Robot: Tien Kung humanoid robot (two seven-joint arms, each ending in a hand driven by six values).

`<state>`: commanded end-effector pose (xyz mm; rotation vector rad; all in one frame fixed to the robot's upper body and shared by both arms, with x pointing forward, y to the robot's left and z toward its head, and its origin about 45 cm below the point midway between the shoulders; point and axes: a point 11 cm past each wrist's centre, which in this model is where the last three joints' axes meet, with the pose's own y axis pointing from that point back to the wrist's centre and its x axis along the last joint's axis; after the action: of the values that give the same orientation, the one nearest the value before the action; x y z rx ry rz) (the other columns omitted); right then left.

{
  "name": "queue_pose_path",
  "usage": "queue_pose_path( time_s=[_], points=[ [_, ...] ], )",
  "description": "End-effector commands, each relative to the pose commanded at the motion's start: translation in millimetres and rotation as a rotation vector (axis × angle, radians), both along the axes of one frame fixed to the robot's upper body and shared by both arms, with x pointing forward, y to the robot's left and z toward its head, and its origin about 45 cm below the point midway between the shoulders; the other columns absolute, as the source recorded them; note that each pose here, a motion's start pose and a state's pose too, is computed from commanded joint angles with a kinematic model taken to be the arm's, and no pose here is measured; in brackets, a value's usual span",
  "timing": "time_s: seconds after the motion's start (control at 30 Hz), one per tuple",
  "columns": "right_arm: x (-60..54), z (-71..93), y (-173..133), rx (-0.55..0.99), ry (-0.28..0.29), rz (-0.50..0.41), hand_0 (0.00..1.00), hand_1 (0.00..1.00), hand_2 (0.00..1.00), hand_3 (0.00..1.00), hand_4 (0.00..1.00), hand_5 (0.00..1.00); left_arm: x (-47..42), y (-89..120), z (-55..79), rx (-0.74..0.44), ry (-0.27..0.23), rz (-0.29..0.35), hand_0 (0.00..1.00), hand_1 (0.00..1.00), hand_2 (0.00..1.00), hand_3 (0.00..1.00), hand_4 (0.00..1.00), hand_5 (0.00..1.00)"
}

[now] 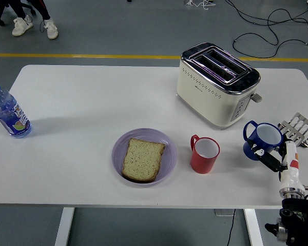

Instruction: Pick up the cup,pour liquid into bread,place the cup on the desk

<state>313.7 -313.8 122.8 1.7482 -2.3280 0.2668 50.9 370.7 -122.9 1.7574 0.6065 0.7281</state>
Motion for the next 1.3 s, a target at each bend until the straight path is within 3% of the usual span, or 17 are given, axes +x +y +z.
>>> queue_pose_path(
  time_s=[0.03,0.2,0.23,0.37,0.43,0.53,0.63,0.73,0.87,1.13,1.3],
  points=[
    [1.8,9.6,-0.7,-0.021,-0.009,0.017,0.366,0.340,0.490,0.513,0.758,0.093,0.3,0.0,0.0,0.000,0.000,0.000,0.656,0.689,0.708,0.591,0.295,0.895],
    [15.4,66.6,5.9,-0.129,-0.063,0.101,0.366,0.340,0.490,0.513,0.758,0.093,1.2,0.0,0.2,0.000,-0.002,0.002,0.656,0.689,0.708,0.591,0.295,0.895],
    [17.9,75.4,8.8,-0.139,-0.071,0.117,0.320,0.284,0.455,0.507,0.721,0.011,1.5,0.0,0.2,0.000,-0.002,0.002,0.657,0.689,0.708,0.591,0.295,0.898],
    [31.6,136.1,33.2,-0.232,-0.126,0.254,0.320,0.284,0.455,0.507,0.721,0.011,3.1,0.0,0.5,-0.001,-0.005,0.004,0.657,0.689,0.708,0.591,0.295,0.898],
    [34.4,162.5,52.6,-0.266,-0.136,0.328,0.307,0.269,0.427,0.496,0.718,0.012,3.6,0.3,0.6,-0.001,-0.006,0.006,0.657,0.690,0.708,0.591,0.295,0.897],
    [40.0,181.6,77.0,-0.325,-0.103,0.419,0.307,0.269,0.427,0.496,0.718,0.012,4.4,0.1,0.6,-0.001,-0.008,0.008,0.657,0.690,0.708,0.591,0.295,0.897],
    [49.9,192.4,104.1,-0.422,-0.034,0.499,0.301,0.262,0.418,0.481,0.705,0.015,5.3,-0.1,0.7,-0.002,-0.009,0.006,0.656,0.690,0.708,0.591,0.295,0.896],
    [59.9,193.2,124.2,-0.527,0.047,0.545,0.301,0.262,0.418,0.481,0.705,0.015,7.2,-0.4,1.0,-0.003,-0.009,0.000,0.656,0.690,0.708,0.591,0.295,0.896],
    [72.5,198.7,152.1,-0.692,0.078,0.590,0.296,0.261,0.415,0.475,0.703,0.032,7.6,-0.7,0.9,-0.005,-0.009,-0.001,0.656,0.690,0.709,0.591,0.295,0.896],
    [83.4,189.9,196.7,-0.998,0.067,0.646,0.296,0.260,0.416,0.473,0.694,0.038,7.7,-1.2,0.9,-0.006,-0.007,0.002,0.656,0.691,0.709,0.592,0.295,0.896],
    [85.2,183.4,223.1,-1.188,-0.021,0.667,0.296,0.261,0.417,0.472,0.683,0.045,6.6,-1.1,0.8,-0.006,-0.003,0.001,0.656,0.691,0.709,0.592,0.296,0.895]
  ],
)
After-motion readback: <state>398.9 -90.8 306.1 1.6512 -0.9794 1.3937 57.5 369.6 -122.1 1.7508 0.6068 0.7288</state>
